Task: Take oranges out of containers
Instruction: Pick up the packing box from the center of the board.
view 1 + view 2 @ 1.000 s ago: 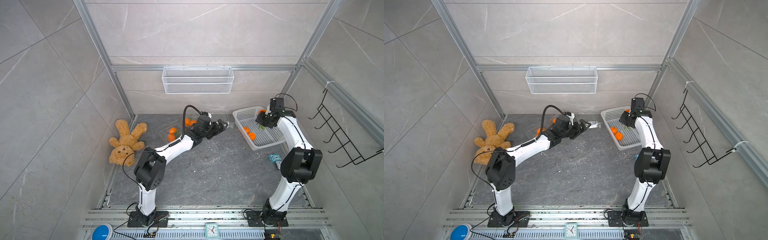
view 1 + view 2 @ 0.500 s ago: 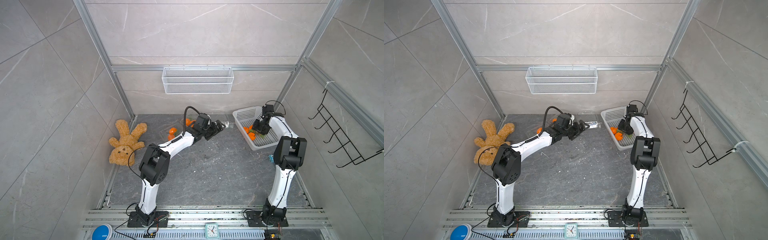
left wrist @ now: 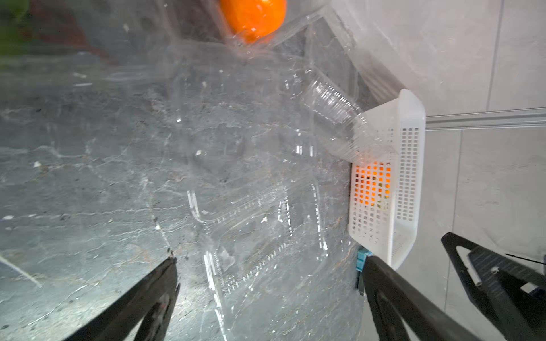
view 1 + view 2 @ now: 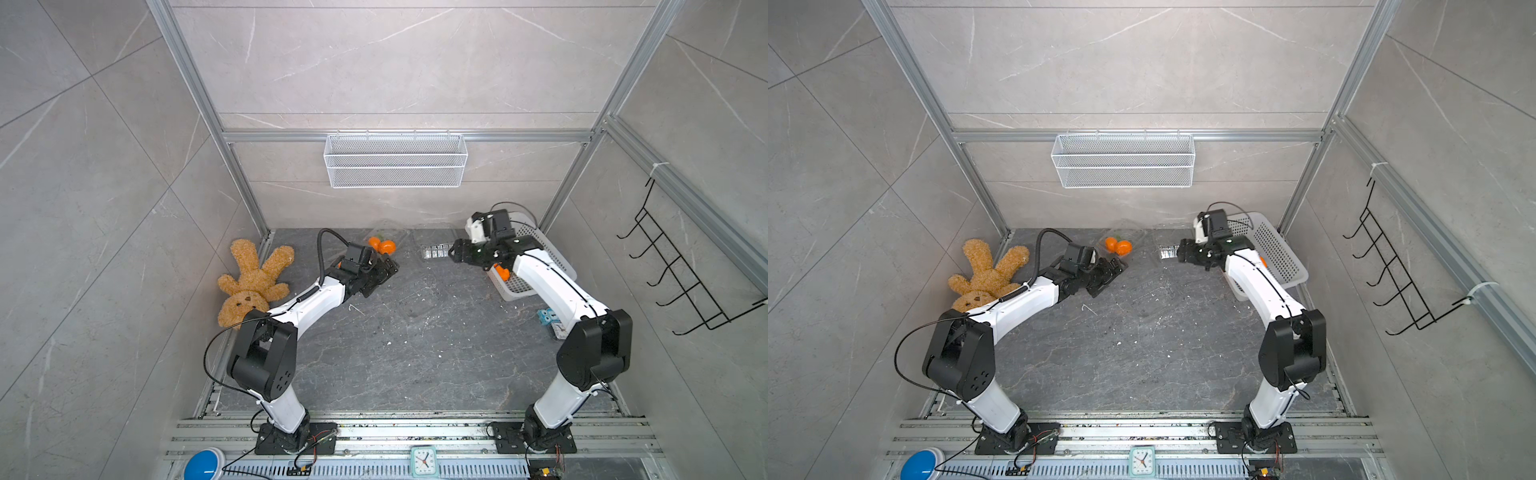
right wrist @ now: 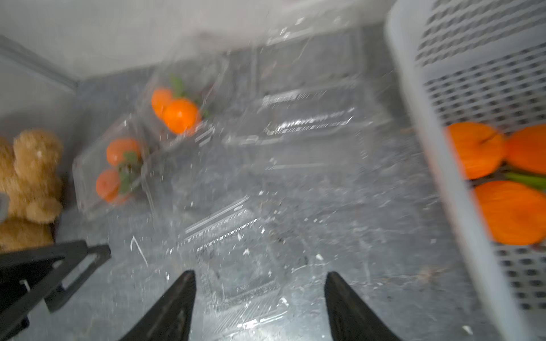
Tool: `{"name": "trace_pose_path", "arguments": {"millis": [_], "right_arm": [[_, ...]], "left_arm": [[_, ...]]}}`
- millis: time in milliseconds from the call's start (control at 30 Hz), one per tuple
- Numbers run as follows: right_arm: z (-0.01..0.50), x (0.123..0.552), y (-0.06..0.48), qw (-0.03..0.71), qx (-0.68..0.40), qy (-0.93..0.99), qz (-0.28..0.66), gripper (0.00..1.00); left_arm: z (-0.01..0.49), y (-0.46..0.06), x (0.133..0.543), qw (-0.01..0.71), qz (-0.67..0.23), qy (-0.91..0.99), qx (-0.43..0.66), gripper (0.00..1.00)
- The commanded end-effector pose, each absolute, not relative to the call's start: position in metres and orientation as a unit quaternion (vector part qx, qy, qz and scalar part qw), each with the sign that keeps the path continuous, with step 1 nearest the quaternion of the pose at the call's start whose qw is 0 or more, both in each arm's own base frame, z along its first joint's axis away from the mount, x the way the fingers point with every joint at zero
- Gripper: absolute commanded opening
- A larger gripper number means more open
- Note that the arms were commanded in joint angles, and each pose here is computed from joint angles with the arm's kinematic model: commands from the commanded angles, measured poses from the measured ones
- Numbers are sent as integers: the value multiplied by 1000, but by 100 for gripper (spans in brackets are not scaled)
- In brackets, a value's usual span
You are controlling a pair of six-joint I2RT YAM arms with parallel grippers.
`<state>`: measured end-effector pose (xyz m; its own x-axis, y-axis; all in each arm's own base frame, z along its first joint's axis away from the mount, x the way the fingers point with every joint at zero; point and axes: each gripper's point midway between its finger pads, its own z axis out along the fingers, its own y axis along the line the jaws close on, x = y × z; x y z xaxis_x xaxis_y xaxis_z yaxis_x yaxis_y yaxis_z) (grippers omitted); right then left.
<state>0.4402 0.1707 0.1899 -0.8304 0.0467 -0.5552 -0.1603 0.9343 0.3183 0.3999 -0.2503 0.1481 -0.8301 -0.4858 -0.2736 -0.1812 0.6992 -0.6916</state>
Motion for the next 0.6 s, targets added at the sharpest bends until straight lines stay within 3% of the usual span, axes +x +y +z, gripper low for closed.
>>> {"name": "trace_pose_path", "arguments": {"millis": [0,167,333,567], "right_arm": [[134,429,178,234,-62,958,151,64],[95,425,191,207,-82,965,138,51],[61,422,211,175,-113,972,112,44],[51,412,223,177,-137,971,84,23]], "left_arm": [[145,-252,393,216,-356,887,-198,99],[121,-261,392,196,-378,880,-212,100],[110,-270,393,190,-380,881,-209,100],[93,-279,393,180,-385,880,-211,99]]}}
